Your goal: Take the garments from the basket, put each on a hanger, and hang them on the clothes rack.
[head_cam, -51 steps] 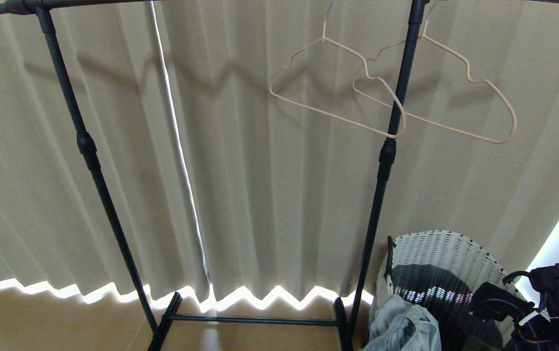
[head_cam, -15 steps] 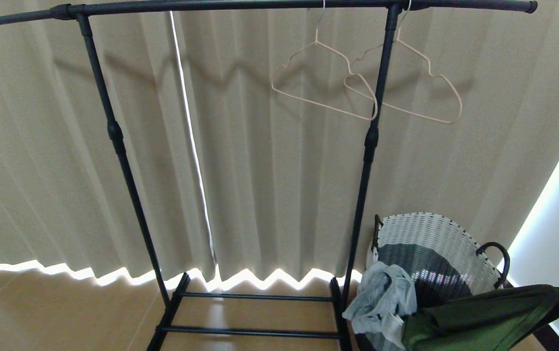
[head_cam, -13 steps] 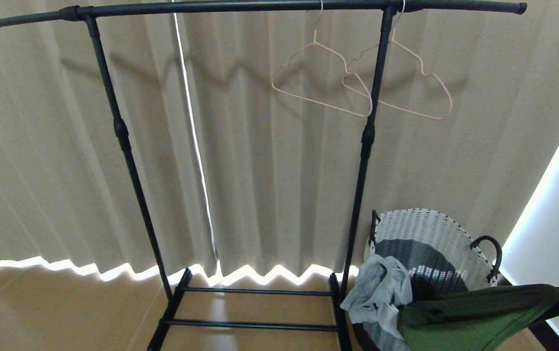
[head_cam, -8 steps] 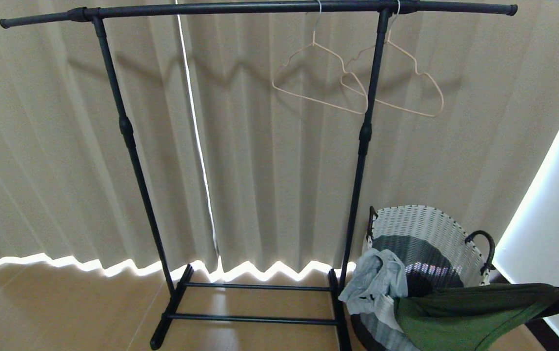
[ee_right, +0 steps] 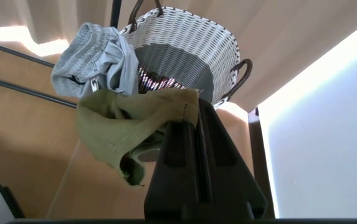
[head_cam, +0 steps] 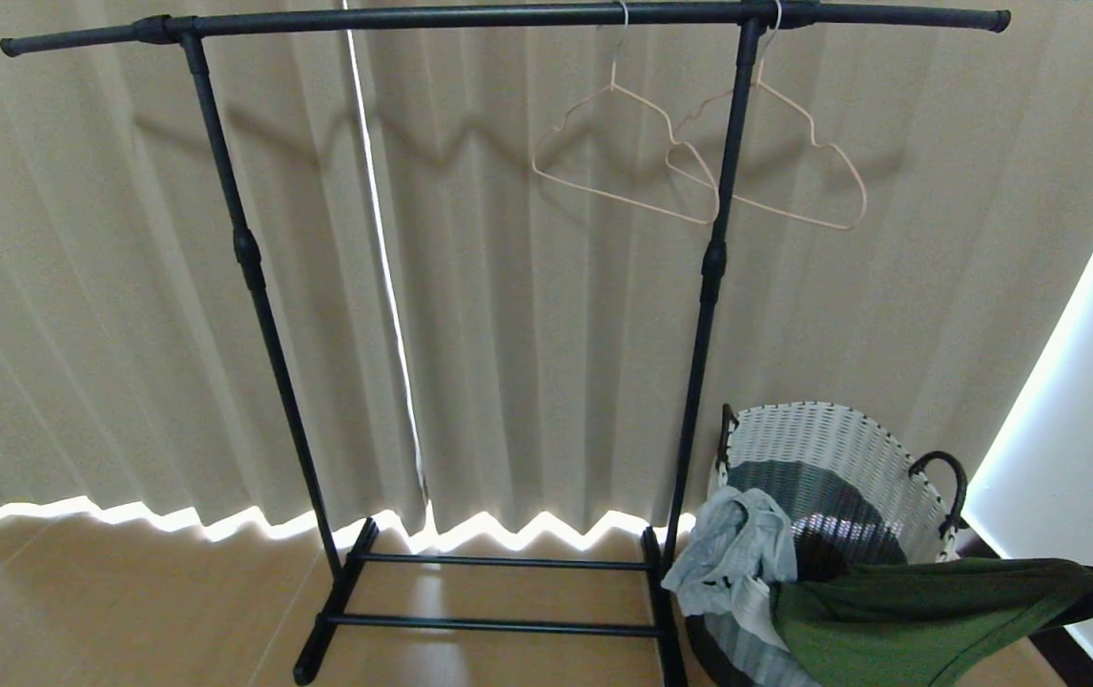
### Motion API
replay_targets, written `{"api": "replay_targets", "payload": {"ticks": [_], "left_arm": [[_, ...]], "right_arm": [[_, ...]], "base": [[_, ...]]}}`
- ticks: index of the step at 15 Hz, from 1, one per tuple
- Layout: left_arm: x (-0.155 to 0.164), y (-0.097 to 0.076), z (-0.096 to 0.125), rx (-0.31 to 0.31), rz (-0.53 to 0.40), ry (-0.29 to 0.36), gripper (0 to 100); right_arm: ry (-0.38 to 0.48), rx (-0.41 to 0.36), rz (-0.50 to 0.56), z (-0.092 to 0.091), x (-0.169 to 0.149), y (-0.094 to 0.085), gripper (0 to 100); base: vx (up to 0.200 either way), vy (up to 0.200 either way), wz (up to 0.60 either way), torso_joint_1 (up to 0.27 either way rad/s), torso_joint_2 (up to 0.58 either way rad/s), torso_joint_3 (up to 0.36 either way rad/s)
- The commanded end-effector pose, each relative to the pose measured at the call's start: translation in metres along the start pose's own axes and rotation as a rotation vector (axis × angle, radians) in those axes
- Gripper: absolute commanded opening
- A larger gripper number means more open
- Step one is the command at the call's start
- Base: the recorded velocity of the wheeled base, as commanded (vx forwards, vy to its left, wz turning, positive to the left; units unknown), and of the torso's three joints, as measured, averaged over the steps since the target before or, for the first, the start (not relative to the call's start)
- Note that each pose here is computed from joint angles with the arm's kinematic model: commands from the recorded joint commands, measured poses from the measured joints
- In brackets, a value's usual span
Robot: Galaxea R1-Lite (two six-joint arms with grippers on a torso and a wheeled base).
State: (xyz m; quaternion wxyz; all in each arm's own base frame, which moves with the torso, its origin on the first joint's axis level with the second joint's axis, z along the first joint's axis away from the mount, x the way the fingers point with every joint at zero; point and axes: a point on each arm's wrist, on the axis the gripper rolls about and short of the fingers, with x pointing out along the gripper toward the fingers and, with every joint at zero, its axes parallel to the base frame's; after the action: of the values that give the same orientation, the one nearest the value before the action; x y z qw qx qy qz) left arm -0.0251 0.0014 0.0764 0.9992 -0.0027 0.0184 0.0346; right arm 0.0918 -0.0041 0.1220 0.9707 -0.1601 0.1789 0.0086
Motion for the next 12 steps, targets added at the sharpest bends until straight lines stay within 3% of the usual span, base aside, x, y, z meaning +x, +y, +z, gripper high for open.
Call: {"api": "replay_targets", "payload": {"ticks": [1, 5, 12], "left_arm": [[0.0000, 0.0000, -0.0001, -0.001, 0.001, 0.001, 100], [0.0001, 0.0000, -0.0003, 0.002, 0.003, 0.001, 100], [0.0001, 0.0001, -0.0003, 0.031, 0.006, 0.001, 100]], "right_arm": [[0.001, -0.001, 0.001, -0.0001, 0.0002, 0.0001, 0], [0.004, -0.001, 0.002, -0.0007, 0.0002, 0.0003, 0], [-0.003, 0.000, 0.046, -0.0011, 0.0008, 0.0015, 0]], "base": [[0.000, 0.200, 0.00, 0.007, 0.01, 0.002], [0.000, 0.200, 0.00, 0.005, 0.00, 0.004], [0.000, 0.000, 0.00, 0.000, 0.00, 0.000]]}}
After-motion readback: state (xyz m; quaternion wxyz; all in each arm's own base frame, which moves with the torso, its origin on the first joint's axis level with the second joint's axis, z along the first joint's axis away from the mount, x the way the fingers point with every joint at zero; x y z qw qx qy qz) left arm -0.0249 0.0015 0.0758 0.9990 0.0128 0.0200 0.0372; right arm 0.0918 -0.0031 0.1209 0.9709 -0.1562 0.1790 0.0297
